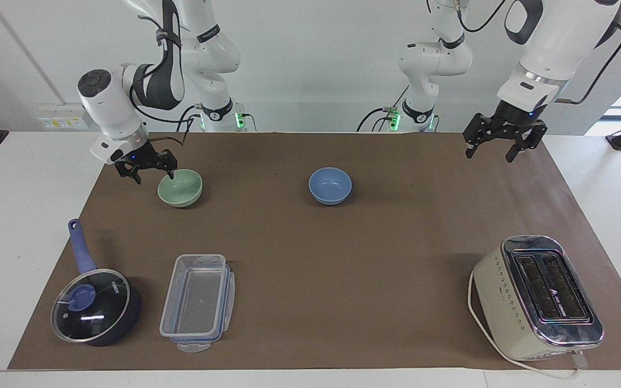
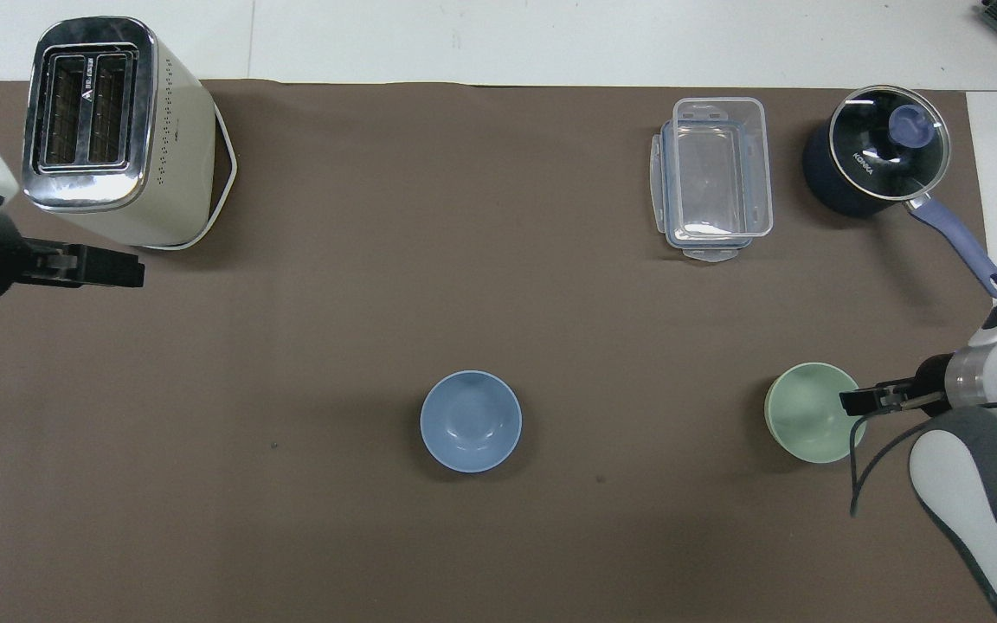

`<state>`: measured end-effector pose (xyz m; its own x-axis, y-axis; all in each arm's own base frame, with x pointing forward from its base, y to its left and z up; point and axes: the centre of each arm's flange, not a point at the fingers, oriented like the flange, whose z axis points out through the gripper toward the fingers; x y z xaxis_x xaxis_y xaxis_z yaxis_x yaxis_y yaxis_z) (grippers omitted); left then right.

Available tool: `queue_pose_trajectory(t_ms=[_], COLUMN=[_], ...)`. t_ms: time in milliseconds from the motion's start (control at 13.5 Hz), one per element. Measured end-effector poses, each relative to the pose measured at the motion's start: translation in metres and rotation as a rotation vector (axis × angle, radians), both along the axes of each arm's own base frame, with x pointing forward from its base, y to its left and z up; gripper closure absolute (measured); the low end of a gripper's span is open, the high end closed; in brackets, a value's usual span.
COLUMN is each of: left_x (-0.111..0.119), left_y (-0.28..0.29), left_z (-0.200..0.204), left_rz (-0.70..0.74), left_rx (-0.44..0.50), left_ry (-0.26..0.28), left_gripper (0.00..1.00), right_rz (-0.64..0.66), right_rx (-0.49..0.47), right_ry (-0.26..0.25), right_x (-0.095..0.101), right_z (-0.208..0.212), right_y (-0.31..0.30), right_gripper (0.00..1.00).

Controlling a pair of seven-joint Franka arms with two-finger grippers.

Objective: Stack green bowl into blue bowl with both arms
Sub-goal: 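Grasp the green bowl rim with the right gripper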

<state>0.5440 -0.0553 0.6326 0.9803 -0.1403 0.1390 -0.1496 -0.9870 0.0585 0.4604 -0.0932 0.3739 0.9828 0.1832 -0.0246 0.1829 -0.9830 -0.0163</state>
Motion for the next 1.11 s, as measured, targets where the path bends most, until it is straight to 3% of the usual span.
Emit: queue_pose_trajectory(t_ms=[297, 594, 668, 816, 1113], left_x=[0.000, 0.000, 0.000, -0.002, -0.007], left_y=[0.046, 0.043, 0.042, 0.042, 0.042], left_z=[0.021, 0.020, 0.019, 0.017, 0.017], left_rz=[0.019, -0.011, -0.024, -0.036, -0.043], left_rx=[0.010, 0.014, 0.015, 0.017, 0.017], left_ry=[-0.001, 0.004, 0.012, 0.031, 0.067], left_gripper=[0.00, 0.00, 0.00, 0.00, 0.00], right_rz=[0.021, 0.026, 0.024, 0.019, 0.006], right_rx=[0.002, 0.001, 0.002, 0.005, 0.014], right_ry=[0.004, 0.007, 0.010, 0.009, 0.004], right_x=[-0.009, -0.013, -0.013, -0.013, -0.012], right_z=[-0.040, -0.057, -0.058, -0.058, -0.057], right_y=[-0.008, -0.012, -0.013, -0.014, -0.015], right_gripper=[0.00, 0.04, 0.13, 0.41, 0.83])
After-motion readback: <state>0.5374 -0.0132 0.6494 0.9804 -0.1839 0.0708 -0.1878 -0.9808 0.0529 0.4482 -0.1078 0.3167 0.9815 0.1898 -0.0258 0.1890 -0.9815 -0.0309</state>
